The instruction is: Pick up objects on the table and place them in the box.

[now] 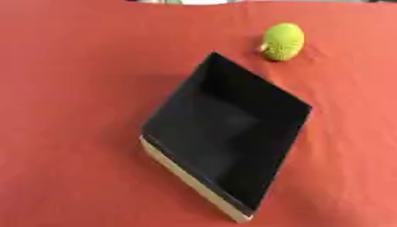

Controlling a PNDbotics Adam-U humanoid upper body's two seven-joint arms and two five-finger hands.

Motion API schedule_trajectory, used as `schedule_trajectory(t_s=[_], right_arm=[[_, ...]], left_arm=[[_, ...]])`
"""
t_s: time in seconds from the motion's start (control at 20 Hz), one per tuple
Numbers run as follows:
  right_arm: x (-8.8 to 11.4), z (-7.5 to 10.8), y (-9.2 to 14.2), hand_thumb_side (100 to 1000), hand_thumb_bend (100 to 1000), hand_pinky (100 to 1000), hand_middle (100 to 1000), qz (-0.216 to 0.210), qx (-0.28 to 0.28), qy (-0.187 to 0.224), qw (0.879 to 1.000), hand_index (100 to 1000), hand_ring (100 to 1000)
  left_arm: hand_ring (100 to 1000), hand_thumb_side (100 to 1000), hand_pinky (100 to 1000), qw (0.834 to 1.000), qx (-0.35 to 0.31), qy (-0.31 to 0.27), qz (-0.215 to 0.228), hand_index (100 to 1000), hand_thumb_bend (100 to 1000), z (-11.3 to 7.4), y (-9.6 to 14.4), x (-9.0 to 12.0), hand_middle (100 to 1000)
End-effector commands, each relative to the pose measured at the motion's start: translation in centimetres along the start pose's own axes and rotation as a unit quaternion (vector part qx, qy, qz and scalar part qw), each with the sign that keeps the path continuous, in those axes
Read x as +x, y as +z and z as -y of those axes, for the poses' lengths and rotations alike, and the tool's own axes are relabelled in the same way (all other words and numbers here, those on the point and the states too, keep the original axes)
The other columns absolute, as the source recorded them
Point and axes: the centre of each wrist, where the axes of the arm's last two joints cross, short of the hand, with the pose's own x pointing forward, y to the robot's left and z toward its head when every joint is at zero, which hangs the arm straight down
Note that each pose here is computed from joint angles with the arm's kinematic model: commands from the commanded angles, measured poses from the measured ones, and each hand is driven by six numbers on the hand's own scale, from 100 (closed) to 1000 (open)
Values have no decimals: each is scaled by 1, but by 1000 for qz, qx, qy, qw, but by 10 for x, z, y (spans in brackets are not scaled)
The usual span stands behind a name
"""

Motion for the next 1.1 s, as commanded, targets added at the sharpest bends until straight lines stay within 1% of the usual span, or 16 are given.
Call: schedule_trajectory(t_s=[0.05,0.25,0.45,0.7,0.75,0.95,1.1], right_arm=[[6,8,-6,601,100,764,593,15,-5,7,1000,758,802],[7,9,-7,598,100,765,595,17,0,13,1000,760,802],[10,12,-12,583,100,766,599,22,11,28,999,763,803],[10,20,-29,564,100,770,608,9,31,67,997,769,812],[10,21,-32,550,100,776,616,6,31,74,997,774,838],[-1,25,-51,574,100,783,640,-29,27,113,993,776,868],[-10,21,-61,578,100,803,700,-58,44,138,988,799,904]], left_arm=[[621,496,663,1000,0,2,16,800,100,-2,-7,6,675],[621,494,663,1000,-1,1,16,799,100,-2,-7,6,675],[620,498,663,1000,-3,1,16,798,100,-3,-7,6,675],[620,498,663,1000,-5,0,16,798,100,-3,-7,6,675],[620,497,663,1000,-6,0,16,797,100,-3,-7,6,674],[620,499,664,1000,-7,-1,17,797,100,-3,-8,6,675],[620,497,664,1000,-9,-1,18,797,100,-3,-8,6,675]])
